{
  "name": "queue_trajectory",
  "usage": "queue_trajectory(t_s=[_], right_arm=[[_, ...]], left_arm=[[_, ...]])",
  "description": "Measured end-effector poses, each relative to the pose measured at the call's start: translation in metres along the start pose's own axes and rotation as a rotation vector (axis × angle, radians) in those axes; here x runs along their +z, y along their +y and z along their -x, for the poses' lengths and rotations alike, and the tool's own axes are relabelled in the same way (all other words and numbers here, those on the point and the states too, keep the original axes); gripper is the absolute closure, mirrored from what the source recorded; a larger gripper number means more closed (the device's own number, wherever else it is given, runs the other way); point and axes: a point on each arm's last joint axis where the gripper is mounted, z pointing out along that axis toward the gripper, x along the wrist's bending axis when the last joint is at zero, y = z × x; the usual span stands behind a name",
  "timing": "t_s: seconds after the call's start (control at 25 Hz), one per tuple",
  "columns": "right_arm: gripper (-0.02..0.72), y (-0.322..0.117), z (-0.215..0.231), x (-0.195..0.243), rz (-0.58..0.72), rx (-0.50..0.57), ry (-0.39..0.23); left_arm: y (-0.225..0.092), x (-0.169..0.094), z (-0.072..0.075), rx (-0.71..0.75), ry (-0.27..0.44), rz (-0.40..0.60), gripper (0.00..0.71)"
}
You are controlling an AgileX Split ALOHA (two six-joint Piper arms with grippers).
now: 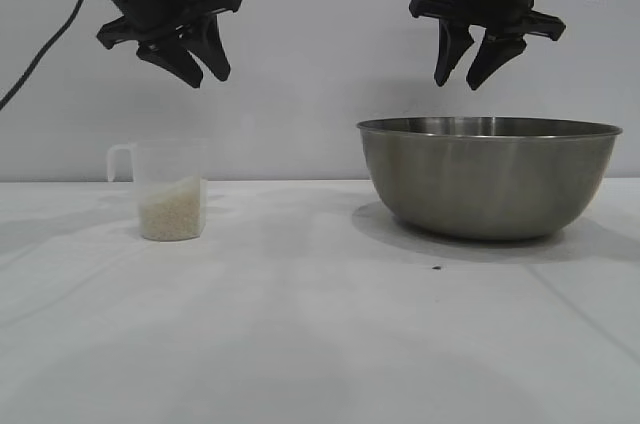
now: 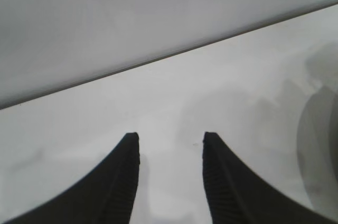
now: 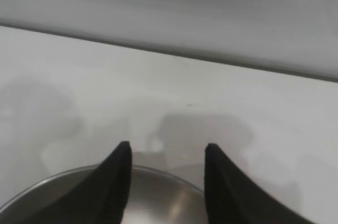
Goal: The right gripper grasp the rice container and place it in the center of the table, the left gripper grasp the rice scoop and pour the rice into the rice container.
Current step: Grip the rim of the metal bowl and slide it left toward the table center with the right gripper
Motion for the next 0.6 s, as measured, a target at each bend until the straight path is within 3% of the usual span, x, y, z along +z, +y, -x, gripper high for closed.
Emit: queue_trajectory(t_s=[0.44, 0.6], right_arm=[[0.381, -0.006, 0.003, -0.004, -0.081, 0.003, 0.004], [0.381, -0.003, 0.015, -0.033, -0.114, -0.010, -0.038]], left_arm=[[0.000, 0.000, -0.001, 0.013, 0.006, -0.004, 0.481], [0.000, 0.000, -0.001, 0.012, 0.008, -0.005, 0.481]])
